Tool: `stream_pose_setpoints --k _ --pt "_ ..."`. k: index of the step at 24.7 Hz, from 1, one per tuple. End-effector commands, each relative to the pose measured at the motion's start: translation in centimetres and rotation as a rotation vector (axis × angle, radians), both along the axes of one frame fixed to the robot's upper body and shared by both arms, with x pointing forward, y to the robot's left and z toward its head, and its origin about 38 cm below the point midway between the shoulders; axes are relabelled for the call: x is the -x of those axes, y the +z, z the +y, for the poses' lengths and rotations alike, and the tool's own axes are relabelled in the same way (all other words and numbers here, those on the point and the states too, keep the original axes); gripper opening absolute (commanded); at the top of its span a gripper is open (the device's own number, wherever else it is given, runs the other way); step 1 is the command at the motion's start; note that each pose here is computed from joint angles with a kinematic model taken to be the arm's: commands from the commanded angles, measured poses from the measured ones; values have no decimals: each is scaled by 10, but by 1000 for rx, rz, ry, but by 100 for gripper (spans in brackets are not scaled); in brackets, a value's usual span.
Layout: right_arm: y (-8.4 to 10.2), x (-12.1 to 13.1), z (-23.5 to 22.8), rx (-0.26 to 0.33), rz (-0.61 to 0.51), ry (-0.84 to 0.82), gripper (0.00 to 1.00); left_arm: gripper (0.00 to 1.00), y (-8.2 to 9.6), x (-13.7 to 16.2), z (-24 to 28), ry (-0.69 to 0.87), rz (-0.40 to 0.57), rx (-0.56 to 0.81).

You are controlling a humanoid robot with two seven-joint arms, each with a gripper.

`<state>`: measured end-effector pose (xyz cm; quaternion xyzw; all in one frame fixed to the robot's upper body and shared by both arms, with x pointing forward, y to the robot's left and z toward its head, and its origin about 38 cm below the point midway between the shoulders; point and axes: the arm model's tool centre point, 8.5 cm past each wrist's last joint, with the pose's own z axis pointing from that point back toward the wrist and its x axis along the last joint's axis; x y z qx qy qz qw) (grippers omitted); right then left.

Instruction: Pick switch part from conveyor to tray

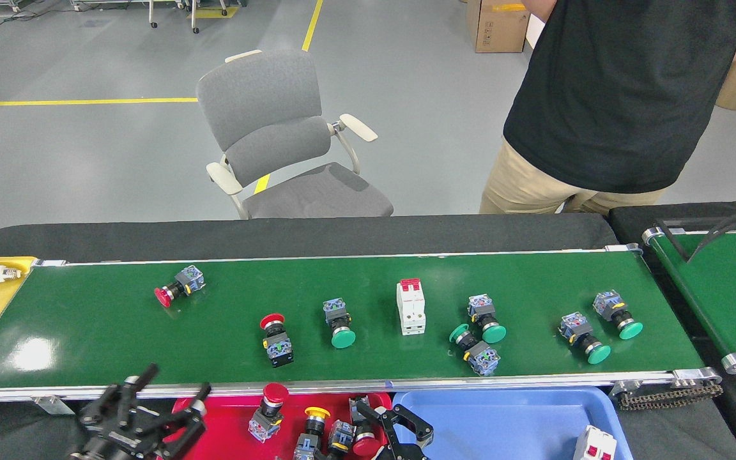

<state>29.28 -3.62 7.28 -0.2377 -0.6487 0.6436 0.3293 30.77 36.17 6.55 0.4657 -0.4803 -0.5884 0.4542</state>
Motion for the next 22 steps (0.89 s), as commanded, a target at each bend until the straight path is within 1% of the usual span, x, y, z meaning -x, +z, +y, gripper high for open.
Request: stream_pose_setpoints --k 1,3,4,6,8,10,13,15,17,19,20,22 --pt "6 -20 -32 -14 -5 -184 100 100 7 -1 7 29 -25 -12" --pt "0 -31 -78 -17 13 -421 100 100 3 2 0 10 -13 -10" --pt "-7 -28 -105 -20 16 -557 100 100 -2 5 -9 -12 1 -6" --pt "-16 -14 -150 -16 -4 -767 100 100 -4 5 -36 -81 3 8" --pt "-25 0 -182 5 -6 -869 100 100 -3 7 -57 -128 -2 19" --pt "-30 8 -194 16 3 -903 100 100 -7 8 -71 -149 11 29" --pt "-27 1 -193 0 6 -917 100 100 -7 0 -78 -133 3 25" --pt "-18 -12 -193 -5 -19 -906 100 100 -7 -7 -76 -117 -2 18" --pt "-16 -28 -190 16 6 -890 100 100 -11 -17 -68 -81 5 16" --pt "-10 -44 -189 23 21 -877 100 100 -16 -27 -61 -57 17 14" --pt "-9 -48 -188 25 22 -874 100 100 -17 -31 -59 -52 21 14" --pt "-15 -58 -179 35 40 -851 100 100 -16 -39 -55 -54 22 9"
